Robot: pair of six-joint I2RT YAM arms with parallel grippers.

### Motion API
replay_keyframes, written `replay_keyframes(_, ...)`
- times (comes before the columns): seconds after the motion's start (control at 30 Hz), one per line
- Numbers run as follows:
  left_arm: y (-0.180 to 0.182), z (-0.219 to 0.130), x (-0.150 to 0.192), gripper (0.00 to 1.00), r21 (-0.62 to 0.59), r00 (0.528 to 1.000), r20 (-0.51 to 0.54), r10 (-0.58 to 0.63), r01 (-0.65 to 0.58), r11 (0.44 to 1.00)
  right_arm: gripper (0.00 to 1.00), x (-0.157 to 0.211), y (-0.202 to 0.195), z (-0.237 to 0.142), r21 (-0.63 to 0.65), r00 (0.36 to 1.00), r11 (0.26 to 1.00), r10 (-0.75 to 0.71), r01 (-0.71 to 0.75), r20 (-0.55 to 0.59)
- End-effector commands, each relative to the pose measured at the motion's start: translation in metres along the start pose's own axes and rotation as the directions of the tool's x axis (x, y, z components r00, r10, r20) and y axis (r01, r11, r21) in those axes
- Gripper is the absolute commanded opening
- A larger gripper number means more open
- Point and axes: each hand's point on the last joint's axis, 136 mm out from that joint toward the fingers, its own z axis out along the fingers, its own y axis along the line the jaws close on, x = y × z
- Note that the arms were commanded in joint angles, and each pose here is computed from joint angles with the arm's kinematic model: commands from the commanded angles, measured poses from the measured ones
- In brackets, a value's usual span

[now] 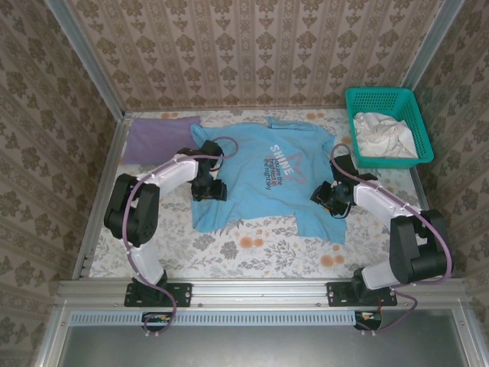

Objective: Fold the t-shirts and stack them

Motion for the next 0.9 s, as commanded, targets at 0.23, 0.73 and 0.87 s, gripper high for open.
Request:
replay_keyframes(0.23,0.017,-0.001,0.033,0.45,-0.095,0.997,-0.056,0.047,-0.052,0.994,0.43,0.005,-0.001,0.008,0.005,1.0,1.0,-0.013,0.013,-0.028)
replay_keyframes(0.73,0.043,0.004,0.052,0.11,-0.106,0.997,-0.071,-0.037,0.03,0.994,0.3,0.011,-0.009,0.022,0.023,0.998,1.0,0.014,-0.012,-0.057)
replay_keyframes(0.87,0.057,0.006,0.057,0.05,-0.091,0.992,-0.06,-0.113,0.107,0.99,0.22,0.015,-0.017,0.03,0.054,0.996,0.998,0.04,-0.036,-0.078)
